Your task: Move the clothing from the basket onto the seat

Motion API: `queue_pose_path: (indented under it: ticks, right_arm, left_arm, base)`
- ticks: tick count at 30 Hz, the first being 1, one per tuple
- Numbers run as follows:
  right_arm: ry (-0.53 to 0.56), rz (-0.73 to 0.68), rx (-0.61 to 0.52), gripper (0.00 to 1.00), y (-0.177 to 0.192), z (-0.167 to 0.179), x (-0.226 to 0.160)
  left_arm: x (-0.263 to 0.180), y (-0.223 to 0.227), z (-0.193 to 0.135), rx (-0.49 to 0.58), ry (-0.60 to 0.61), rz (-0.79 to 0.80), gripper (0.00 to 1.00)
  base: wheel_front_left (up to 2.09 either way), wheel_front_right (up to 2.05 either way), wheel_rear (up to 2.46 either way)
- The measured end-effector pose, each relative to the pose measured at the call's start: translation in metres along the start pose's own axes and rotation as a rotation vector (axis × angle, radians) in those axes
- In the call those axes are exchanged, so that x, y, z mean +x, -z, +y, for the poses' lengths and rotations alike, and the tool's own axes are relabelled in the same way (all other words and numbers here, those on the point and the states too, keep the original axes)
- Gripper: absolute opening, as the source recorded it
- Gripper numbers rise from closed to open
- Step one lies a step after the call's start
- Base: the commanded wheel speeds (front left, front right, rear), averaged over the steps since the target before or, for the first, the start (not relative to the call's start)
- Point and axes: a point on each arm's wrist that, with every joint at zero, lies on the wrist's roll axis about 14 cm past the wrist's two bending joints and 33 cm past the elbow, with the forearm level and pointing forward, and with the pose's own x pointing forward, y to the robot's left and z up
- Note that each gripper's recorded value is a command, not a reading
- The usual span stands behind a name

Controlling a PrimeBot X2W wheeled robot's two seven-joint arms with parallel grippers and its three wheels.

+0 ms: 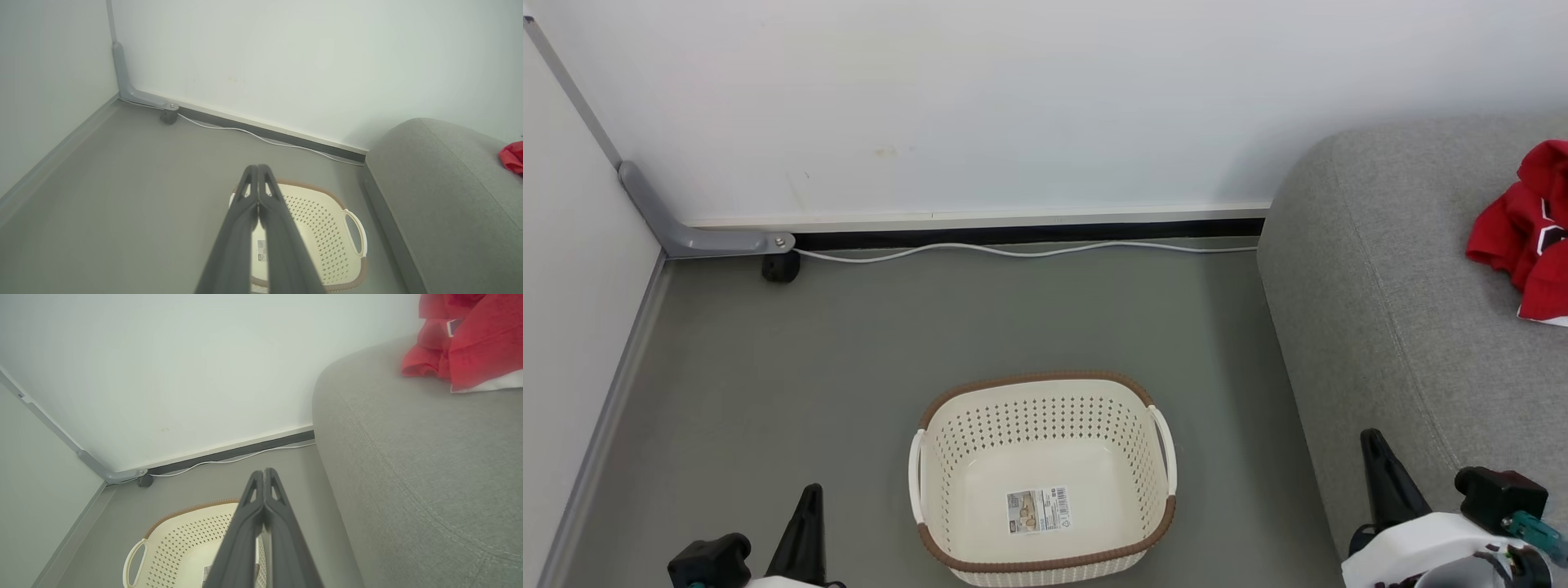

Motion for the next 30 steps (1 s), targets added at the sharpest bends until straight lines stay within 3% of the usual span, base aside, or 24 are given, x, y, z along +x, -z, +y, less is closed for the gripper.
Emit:
queue_pose_path:
  ticks: [30]
  right_arm:
    - [0.06,-0.028,0.34,0.0,-0.014,-0.011,0.003]
  left_arm:
    - [0.004,-0.011,0.006,-0.334,-0.038,-0.001,0.0]
  base:
    - [0.0,0.0,0.0]
